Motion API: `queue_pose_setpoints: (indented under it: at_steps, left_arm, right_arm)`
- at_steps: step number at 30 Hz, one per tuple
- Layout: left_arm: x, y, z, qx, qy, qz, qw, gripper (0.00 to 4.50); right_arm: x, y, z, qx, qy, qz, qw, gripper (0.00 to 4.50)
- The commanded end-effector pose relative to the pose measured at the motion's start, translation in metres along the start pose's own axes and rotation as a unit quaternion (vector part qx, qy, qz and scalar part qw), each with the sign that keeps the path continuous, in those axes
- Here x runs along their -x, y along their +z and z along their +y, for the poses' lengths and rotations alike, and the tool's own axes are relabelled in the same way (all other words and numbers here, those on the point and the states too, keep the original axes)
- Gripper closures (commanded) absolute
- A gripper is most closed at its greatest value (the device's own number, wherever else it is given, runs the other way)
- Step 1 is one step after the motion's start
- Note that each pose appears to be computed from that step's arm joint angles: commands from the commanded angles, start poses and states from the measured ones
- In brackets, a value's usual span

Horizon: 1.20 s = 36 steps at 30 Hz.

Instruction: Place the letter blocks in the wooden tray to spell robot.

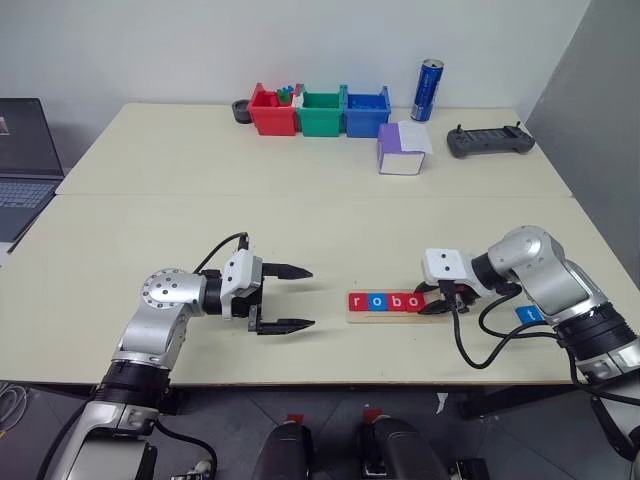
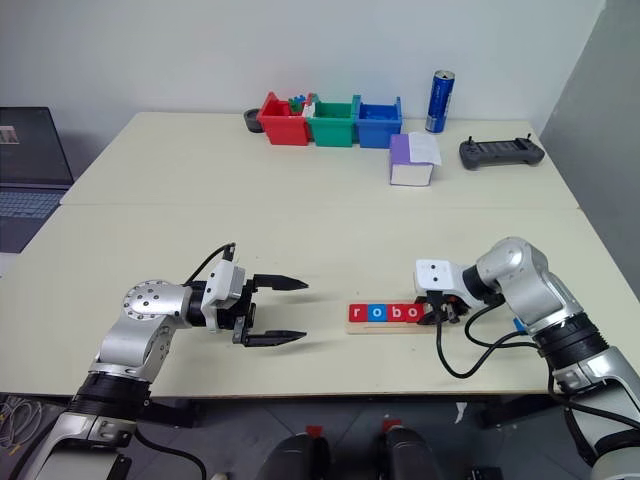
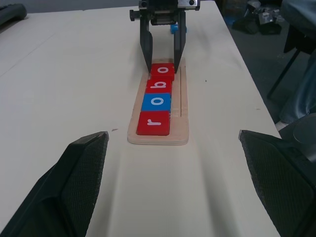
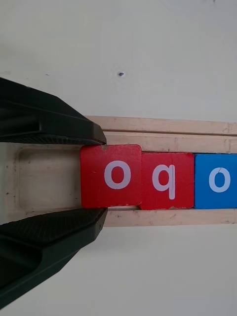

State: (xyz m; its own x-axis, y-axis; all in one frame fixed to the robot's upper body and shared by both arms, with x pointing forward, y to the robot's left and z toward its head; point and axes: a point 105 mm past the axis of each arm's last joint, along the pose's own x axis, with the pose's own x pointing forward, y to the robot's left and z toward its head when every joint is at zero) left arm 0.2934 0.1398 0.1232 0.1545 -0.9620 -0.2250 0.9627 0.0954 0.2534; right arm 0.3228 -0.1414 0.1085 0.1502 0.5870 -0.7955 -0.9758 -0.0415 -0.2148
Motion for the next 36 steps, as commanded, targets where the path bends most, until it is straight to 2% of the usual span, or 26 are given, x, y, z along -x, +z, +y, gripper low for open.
queue_pose_setpoints:
  at_steps: [1, 11, 16, 31, 33, 36]
  left_arm:
    - [0.003, 0.008, 0.003, -0.019, 0.008, -0.008, 1.000, 0.00]
    - [0.002, 0.009, 0.005, -0.021, 0.008, -0.008, 1.000, 0.00]
    - [0.003, 0.009, 0.005, -0.021, 0.008, -0.007, 1.000, 0.00]
    - [0.003, 0.009, 0.005, -0.020, 0.008, -0.007, 1.000, 0.00]
    - [0.003, 0.009, 0.005, -0.020, 0.008, -0.007, 1.000, 0.00]
    - [0.003, 0.009, 0.005, -0.020, 0.008, -0.006, 1.000, 0.00]
  right_arm:
    - [0.003, 0.011, -0.004, 0.019, -0.010, -0.007, 1.000, 3.06]
    - [0.005, 0.005, -0.009, 0.013, -0.019, -0.001, 1.000, 3.06]
    - [0.009, 0.010, -0.015, 0.012, -0.030, -0.019, 0.999, 3.06]
    - [0.009, 0.011, -0.009, 0.017, -0.012, -0.018, 1.000, 3.06]
    - [0.009, 0.011, -0.010, 0.014, -0.012, -0.018, 1.000, 2.23]
    - [0.010, 0.012, -0.011, 0.015, -0.015, -0.020, 1.000, 1.29]
